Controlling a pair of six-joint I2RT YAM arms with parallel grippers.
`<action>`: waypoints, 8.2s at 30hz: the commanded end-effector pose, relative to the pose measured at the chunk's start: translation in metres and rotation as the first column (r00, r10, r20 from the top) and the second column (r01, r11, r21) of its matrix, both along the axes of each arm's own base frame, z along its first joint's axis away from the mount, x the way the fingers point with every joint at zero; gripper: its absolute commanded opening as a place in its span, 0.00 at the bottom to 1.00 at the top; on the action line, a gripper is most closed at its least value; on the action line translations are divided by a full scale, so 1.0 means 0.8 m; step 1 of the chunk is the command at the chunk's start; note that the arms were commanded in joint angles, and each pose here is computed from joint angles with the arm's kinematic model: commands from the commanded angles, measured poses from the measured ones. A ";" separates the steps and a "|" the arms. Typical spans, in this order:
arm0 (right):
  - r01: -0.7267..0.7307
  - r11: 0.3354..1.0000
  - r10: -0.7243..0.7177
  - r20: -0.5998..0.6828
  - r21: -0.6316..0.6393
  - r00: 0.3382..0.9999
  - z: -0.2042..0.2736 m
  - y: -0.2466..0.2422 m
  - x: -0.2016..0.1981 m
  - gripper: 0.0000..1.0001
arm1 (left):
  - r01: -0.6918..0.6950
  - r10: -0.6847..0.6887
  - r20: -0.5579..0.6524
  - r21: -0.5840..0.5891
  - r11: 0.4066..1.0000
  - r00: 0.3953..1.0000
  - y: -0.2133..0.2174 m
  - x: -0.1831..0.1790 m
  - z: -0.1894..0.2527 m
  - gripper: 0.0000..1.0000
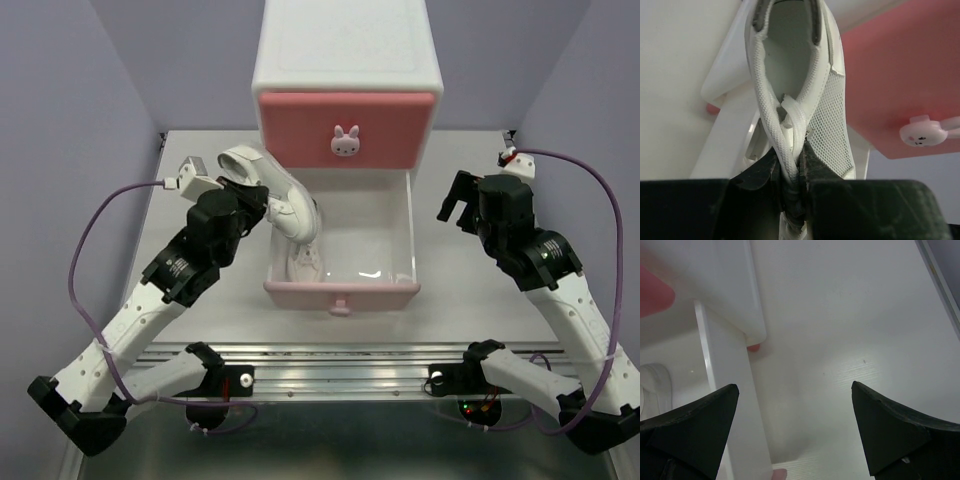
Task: Place and organize the shoes in the shoe cabinet
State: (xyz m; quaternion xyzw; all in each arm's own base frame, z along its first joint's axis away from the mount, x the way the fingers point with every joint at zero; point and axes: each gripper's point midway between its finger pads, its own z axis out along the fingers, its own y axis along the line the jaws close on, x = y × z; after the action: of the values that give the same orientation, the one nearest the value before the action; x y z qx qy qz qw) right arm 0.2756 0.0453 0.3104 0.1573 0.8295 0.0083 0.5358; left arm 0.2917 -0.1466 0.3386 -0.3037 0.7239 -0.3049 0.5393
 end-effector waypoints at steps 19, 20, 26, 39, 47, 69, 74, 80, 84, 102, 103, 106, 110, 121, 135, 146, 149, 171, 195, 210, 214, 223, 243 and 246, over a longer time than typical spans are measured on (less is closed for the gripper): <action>-0.025 0.998 0.029 0.054 -0.065 0.998 0.016 -0.009 -0.002 1.00 | 0.024 -0.034 -0.034 -0.253 0.967 0.999 -0.142 -0.059 -0.013 0.00; -0.025 0.998 0.028 0.058 -0.064 0.998 0.017 -0.010 -0.003 1.00 | 0.027 -0.037 -0.034 -0.253 0.967 0.999 -0.145 -0.058 -0.015 0.00; -0.026 0.998 0.030 0.066 -0.061 0.997 0.019 -0.012 -0.008 1.00 | 0.066 -0.077 -0.042 -0.220 0.973 0.996 -0.174 -0.052 -0.038 0.00; -0.027 0.997 0.032 0.076 -0.065 0.997 0.023 -0.013 -0.010 1.00 | 0.063 -0.079 -0.095 -0.157 0.986 0.992 -0.217 -0.035 -0.073 0.00; -0.027 0.997 0.032 0.066 -0.075 0.997 0.018 -0.014 -0.009 1.00 | 0.235 -0.224 -0.094 0.131 0.963 0.970 -0.237 -0.038 -0.096 0.00; -0.013 0.998 0.018 0.072 -0.057 0.997 0.015 -0.014 -0.009 1.00 | 0.327 -0.275 -0.183 0.409 0.852 0.944 -0.231 -0.002 -0.155 0.00; -0.009 0.999 0.013 0.073 -0.051 0.997 0.013 -0.014 -0.010 1.00 | 0.332 -0.268 -0.203 0.444 0.832 0.942 -0.219 0.002 -0.165 0.00; 0.000 0.999 0.004 0.074 -0.045 0.997 0.013 -0.014 -0.008 1.00 | 0.356 -0.280 -0.224 0.477 0.804 0.933 -0.212 0.004 -0.174 0.00; 0.001 0.999 0.002 0.074 -0.045 0.997 0.013 -0.014 -0.007 1.00 | 0.375 -0.292 -0.240 0.486 0.790 0.926 -0.217 0.004 -0.182 0.00; 0.017 0.999 -0.014 0.085 -0.036 0.996 0.013 -0.018 -0.011 1.00 | 0.360 -0.206 -0.339 0.497 0.789 0.918 -0.214 0.009 -0.225 0.00; 0.017 0.999 -0.014 0.084 -0.037 0.996 0.013 -0.018 -0.010 1.00 | 0.364 -0.205 -0.344 0.501 0.785 0.916 -0.213 0.010 -0.227 0.00; 0.017 0.999 -0.014 0.084 -0.037 0.996 0.012 -0.018 -0.011 1.00 | 0.374 -0.207 -0.355 0.508 0.776 0.912 -0.215 0.009 -0.230 0.05; 0.017 0.999 -0.014 0.081 -0.038 0.997 0.011 -0.018 -0.010 1.00 | 0.381 -0.212 -0.358 0.514 0.768 0.909 -0.214 0.009 -0.228 0.18; 0.020 0.999 -0.016 0.083 -0.038 0.996 0.011 -0.019 -0.011 1.00 | 0.420 -0.258 -0.353 0.537 0.731 0.899 -0.214 0.005 -0.213 0.47; 0.009 1.000 -0.008 0.120 -0.011 0.993 0.026 -0.014 -0.007 1.00 | 0.463 -0.381 -0.264 0.468 0.753 0.886 -0.218 -0.013 -0.134 0.84; -0.034 0.999 0.030 0.203 0.016 0.979 0.070 -0.005 -0.003 1.00 | 0.488 -0.459 -0.173 0.395 0.779 0.872 -0.203 -0.040 -0.048 0.98; -0.088 0.996 0.083 0.238 0.012 0.968 0.091 0.005 0.000 1.00 | 0.484 -0.469 -0.137 0.362 0.797 0.873 -0.194 -0.049 -0.027 0.99; -0.572 0.804 0.558 0.540 -0.164 0.630 0.342 0.171 0.112 1.00 | 0.611 -0.590 -0.167 0.295 0.734 0.790 -0.202 -0.164 0.034 0.99; -0.677 0.733 0.671 0.224 -0.061 0.706 0.178 0.230 0.197 1.00 | 0.708 -0.496 -0.583 0.208 0.675 0.644 -0.179 -0.359 -0.173 0.99; -0.690 0.723 0.684 0.190 -0.042 0.705 0.153 0.230 0.187 1.00 | 0.475 -0.324 -0.385 0.412 0.778 0.864 -0.169 -0.288 -0.223 0.99; -0.674 0.736 0.671 0.190 -0.056 0.717 0.154 0.225 0.190 1.00 | 0.479 -0.332 -0.360 0.491 0.727 0.872 -0.181 -0.277 -0.222 0.99; -0.671 0.738 0.673 0.164 -0.077 0.721 0.144 0.215 0.176 1.00 | 0.407 -0.271 -0.312 0.556 0.725 0.910 -0.176 -0.261 -0.230 0.99; -0.669 0.739 0.671 0.160 -0.076 0.724 0.141 0.212 0.172 1.00 | 0.324 -0.258 -0.199 0.651 0.687 0.945 -0.176 -0.187 -0.233 0.90; -0.670 0.739 0.672 0.160 -0.076 0.723 0.141 0.212 0.171 1.00 | 0.309 -0.243 -0.193 0.666 0.679 0.951 -0.176 -0.183 -0.240 0.83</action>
State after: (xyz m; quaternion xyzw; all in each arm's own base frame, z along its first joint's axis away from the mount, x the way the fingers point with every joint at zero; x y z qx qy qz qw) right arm 0.4124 0.2143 0.5124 -0.1727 0.6731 0.2157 0.6860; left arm 0.1293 -0.2929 0.1411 0.0133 0.8662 -0.0997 0.4894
